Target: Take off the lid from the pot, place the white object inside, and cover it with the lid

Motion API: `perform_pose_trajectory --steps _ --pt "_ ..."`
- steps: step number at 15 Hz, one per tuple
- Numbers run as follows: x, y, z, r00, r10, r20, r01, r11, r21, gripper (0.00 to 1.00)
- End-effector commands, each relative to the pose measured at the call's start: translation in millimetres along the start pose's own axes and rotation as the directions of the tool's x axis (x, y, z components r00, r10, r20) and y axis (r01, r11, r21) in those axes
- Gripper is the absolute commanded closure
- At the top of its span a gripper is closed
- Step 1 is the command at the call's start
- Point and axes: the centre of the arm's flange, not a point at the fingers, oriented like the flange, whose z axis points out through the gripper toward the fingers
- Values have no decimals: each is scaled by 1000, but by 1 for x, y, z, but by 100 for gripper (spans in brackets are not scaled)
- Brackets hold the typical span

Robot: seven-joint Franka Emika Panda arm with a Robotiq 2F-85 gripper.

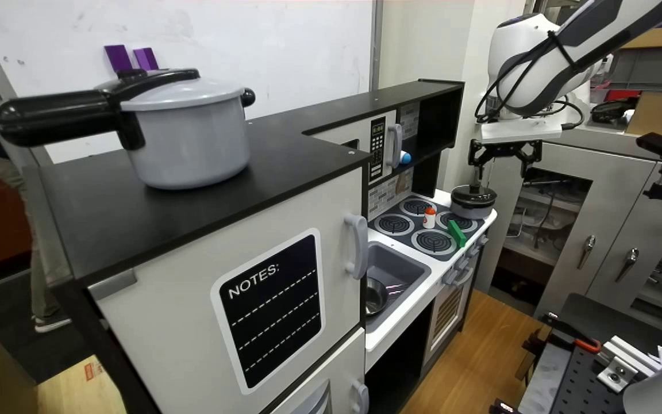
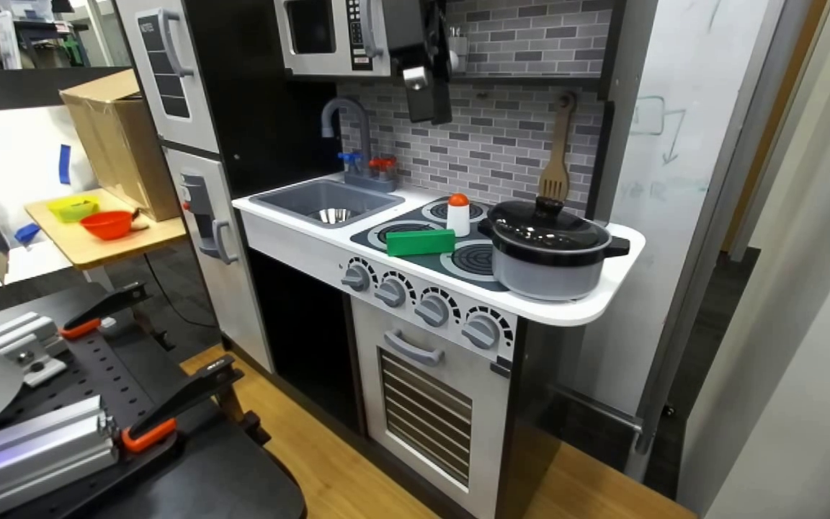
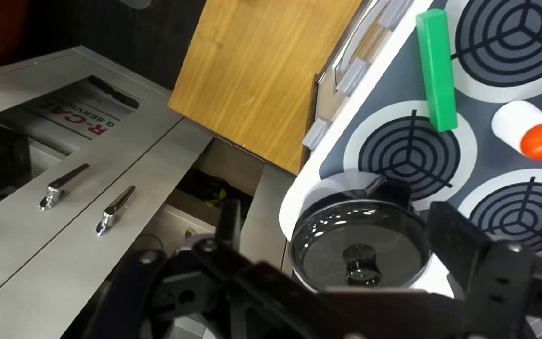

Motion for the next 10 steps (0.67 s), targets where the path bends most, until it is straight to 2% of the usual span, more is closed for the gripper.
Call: perform_pose_trajectory --steps 1,3,8,10 --pt "0 -1 -1 1000 0 -1 0 1000 1 0" --pt "-1 -2 -1 1000 1 -1 -1 1000 1 0" --pt "-19 -23 23 990 22 137 -22 1000 -7 0" --pt "-14 -29 37 990 72 120 -67 997 -42 0"
